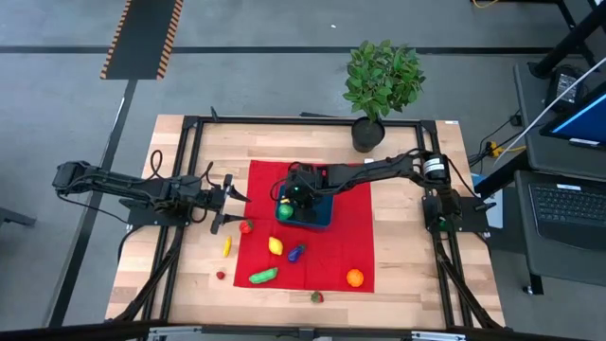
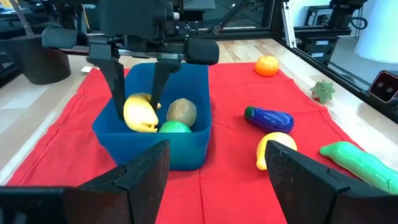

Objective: Pick and placing Produce into tupperware
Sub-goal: Put the yellow banana into the blue bin, then put the left red strawberry into the blue bin

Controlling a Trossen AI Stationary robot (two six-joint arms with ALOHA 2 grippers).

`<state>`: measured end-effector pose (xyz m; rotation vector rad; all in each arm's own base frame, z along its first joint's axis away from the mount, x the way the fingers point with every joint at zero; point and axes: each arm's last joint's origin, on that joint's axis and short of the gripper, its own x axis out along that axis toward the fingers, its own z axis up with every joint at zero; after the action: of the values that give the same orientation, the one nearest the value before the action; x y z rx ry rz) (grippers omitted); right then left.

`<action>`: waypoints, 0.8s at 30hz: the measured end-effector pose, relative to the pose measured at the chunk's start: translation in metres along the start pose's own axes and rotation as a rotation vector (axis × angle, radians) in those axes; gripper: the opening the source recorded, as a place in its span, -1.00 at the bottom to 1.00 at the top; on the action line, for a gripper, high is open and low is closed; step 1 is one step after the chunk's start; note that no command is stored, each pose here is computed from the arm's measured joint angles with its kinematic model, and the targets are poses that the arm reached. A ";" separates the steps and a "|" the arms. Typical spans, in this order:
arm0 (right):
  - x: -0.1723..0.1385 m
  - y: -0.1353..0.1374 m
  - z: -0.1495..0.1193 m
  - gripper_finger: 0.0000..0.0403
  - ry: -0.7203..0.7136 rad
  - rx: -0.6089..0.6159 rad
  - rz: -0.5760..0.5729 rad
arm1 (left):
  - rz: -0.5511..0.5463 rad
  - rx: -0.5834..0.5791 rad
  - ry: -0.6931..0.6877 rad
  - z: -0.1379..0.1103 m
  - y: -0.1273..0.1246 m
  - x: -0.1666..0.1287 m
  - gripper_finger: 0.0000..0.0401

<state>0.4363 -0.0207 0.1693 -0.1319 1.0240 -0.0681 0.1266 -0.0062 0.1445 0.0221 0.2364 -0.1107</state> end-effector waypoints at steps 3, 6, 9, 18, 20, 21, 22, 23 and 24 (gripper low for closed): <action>0.000 0.000 0.002 0.00 -0.022 0.002 -0.002 | 0.000 0.000 0.000 0.000 0.000 0.000 0.27; 0.000 0.000 0.003 0.18 -0.028 0.003 -0.003 | 0.000 0.000 0.001 0.000 0.000 0.000 0.27; -0.002 0.000 0.004 0.28 -0.030 0.007 -0.003 | 0.000 0.000 0.003 0.000 0.000 0.000 0.27; -0.027 -0.005 0.028 0.32 -0.060 0.047 -0.004 | 0.003 0.001 0.003 0.000 0.000 0.000 0.27; -0.034 -0.007 0.033 0.32 -0.039 0.071 -0.001 | 0.009 -0.002 0.003 0.000 0.000 0.000 0.27; -0.036 -0.007 0.034 0.32 -0.036 0.080 -0.001 | 0.009 -0.011 0.003 0.000 0.000 0.000 0.27; -0.038 -0.007 0.034 0.32 -0.033 0.081 0.000 | 0.009 -0.021 0.003 0.000 0.000 0.000 0.27; -0.040 -0.006 0.032 0.32 -0.023 0.080 0.002 | 0.009 -0.028 0.003 0.000 0.000 0.000 0.27; -0.040 -0.005 0.031 0.32 -0.022 0.079 0.003 | 0.010 -0.040 0.003 0.000 0.000 0.000 0.27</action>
<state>0.4427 -0.0181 0.2196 -0.0588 0.9976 -0.1038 0.1266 -0.0059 0.1442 -0.0166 0.2412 -0.0965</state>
